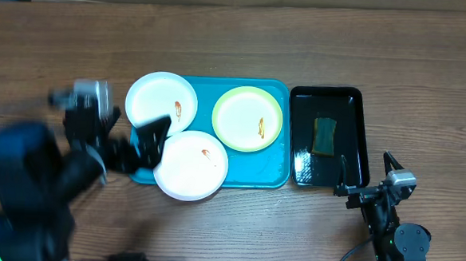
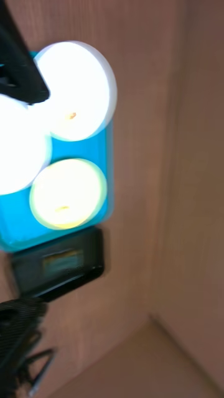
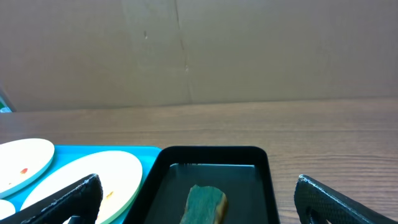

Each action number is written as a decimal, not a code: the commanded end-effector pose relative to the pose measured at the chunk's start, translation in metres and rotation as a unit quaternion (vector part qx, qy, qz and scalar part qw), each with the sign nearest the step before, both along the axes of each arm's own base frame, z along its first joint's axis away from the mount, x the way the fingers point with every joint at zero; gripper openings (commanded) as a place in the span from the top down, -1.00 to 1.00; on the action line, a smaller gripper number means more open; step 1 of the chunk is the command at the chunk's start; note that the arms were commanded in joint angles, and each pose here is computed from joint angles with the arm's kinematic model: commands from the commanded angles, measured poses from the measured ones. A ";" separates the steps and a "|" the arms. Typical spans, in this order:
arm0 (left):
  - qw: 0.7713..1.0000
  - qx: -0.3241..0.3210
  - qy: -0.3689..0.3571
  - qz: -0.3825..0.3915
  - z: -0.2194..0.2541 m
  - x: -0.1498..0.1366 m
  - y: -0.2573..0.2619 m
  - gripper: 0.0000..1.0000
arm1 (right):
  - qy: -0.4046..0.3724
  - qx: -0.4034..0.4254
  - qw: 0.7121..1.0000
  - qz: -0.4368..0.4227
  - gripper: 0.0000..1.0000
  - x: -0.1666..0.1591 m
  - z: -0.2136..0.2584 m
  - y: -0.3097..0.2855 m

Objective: Clean dirty plates on tray and stack at the side
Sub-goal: 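Move the left gripper to the yellow plate's left rim and grip it, then reach the right gripper into the black tray and grasp the green sponge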

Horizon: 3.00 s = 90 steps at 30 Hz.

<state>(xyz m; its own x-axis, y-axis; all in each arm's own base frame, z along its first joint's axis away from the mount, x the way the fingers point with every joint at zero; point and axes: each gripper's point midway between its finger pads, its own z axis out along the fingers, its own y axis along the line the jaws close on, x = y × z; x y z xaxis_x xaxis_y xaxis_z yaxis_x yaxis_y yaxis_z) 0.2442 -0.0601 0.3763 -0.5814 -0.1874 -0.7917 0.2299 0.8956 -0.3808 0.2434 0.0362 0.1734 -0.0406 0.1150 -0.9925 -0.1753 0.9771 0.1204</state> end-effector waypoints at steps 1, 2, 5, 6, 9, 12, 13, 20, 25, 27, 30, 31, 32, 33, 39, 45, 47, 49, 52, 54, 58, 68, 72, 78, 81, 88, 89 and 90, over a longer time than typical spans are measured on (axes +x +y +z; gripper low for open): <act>0.994 -0.022 0.094 -0.058 0.010 0.036 -0.016 -1.00 | -0.001 0.002 1.000 -0.003 -1.00 0.000 -0.002 0.000; 0.990 -0.034 0.118 -0.071 0.009 0.041 -0.020 -1.00 | -0.001 0.002 1.000 -0.003 -1.00 0.000 -0.002 0.000; 0.974 -0.064 0.198 -0.090 -0.013 0.065 -0.028 -1.00 | -0.001 0.002 1.000 -0.003 -1.00 0.000 -0.002 0.000; 0.968 -0.065 0.223 -0.091 -0.026 0.070 -0.029 -0.84 | -0.001 0.002 1.000 -0.003 -1.00 0.000 -0.002 0.000; 0.941 -0.033 0.323 -0.092 -0.088 0.085 -0.034 0.46 | -0.001 0.002 1.000 -0.003 -1.00 0.000 -0.002 0.000; 0.915 0.022 0.399 -0.059 -0.144 0.090 -0.035 0.63 | -0.001 0.002 1.000 -0.003 -1.00 0.000 -0.002 0.000; 0.906 0.041 0.420 -0.042 -0.162 0.091 -0.035 0.62 | -0.001 0.002 1.000 -0.003 -1.00 0.000 -0.002 0.000; 0.887 0.117 0.445 -0.051 -0.244 0.113 -0.067 0.42 | -0.001 0.002 1.000 -0.003 -1.00 0.000 -0.002 0.000; 0.885 0.168 0.432 -0.040 -0.285 0.138 -0.070 -0.03 | -0.001 0.002 1.000 -0.003 -1.00 0.000 -0.002 0.000; 0.878 0.170 0.446 -0.045 -0.299 0.137 -0.074 0.10 | -0.001 0.002 1.000 -0.003 -1.00 0.000 -0.002 0.000; 0.868 0.177 0.462 -0.046 -0.320 0.138 -0.075 0.12 | -0.001 0.002 1.000 -0.003 -1.00 0.000 -0.002 0.000; 0.867 0.177 0.464 -0.046 -0.325 0.139 -0.075 0.11 | -0.001 0.002 1.000 -0.003 -1.00 0.000 -0.002 0.000; 0.866 0.178 0.466 -0.046 -0.331 0.141 -0.075 0.11 | -0.001 0.002 1.000 -0.003 -1.00 0.000 -0.002 0.000; 0.865 0.178 0.467 -0.046 -0.336 0.143 -0.076 0.10 | -0.001 0.002 1.000 -0.003 -1.00 0.000 -0.002 0.000; 0.862 0.178 0.472 -0.047 -0.353 0.147 -0.077 0.17 | -0.001 0.002 1.000 -0.003 -1.00 0.000 -0.002 0.000; 0.871 0.175 0.457 -0.054 -0.357 0.153 -0.087 0.42 | -0.001 0.002 1.000 -0.003 -1.00 0.000 -0.002 0.000; 0.873 0.176 0.451 -0.058 -0.357 0.154 -0.091 0.42 | -0.001 0.002 1.000 -0.003 -1.00 0.000 -0.002 0.000; 0.875 0.178 0.447 -0.062 -0.358 0.154 -0.095 0.38 | -0.001 0.002 1.000 -0.003 -1.00 0.000 -0.002 0.000; 0.878 0.182 0.438 -0.065 -0.364 0.155 -0.100 0.33 | -0.001 0.002 1.000 -0.003 -1.00 0.000 -0.002 0.000; 0.880 0.185 0.432 -0.067 -0.369 0.155 -0.102 0.33 | -0.001 0.002 1.000 -0.003 -1.00 0.000 -0.002 0.000; 0.880 0.206 0.424 -0.054 -0.374 0.157 -0.095 0.36 | -0.001 0.002 1.000 -0.003 -1.00 0.000 -0.002 0.000; 0.892 0.202 0.402 -0.051 -0.372 0.169 -0.098 0.40 | -0.001 0.002 1.000 -0.003 -1.00 0.000 -0.002 0.000; 0.892 0.202 0.402 -0.051 -0.372 0.170 -0.098 0.53 | -0.002 0.002 1.000 -0.006 -1.00 0.000 -0.001 -0.002; 0.890 0.203 0.404 -0.051 -0.373 0.168 -0.098 0.82 | 0.000 0.003 1.000 0.018 -1.00 -0.002 0.001 0.006; 0.890 0.203 0.405 -0.051 -0.373 0.168 -0.098 0.92 | 0.007 0.000 0.999 -0.031 -1.00 -0.005 0.015 -0.011; 0.881 0.187 0.433 -0.016 -0.373 0.160 -0.092 0.92 | 0.028 0.057 0.997 -0.051 -1.00 -0.018 0.080 -0.018; 0.879 0.185 0.440 -0.010 -0.373 0.158 -0.090 0.92 | 0.046 0.058 0.996 -0.052 -1.00 -0.018 0.085 -0.018; 0.877 0.185 0.444 -0.007 -0.373 0.157 -0.087 0.92 | 0.068 0.056 0.995 -0.054 -1.00 -0.016 0.090 -0.018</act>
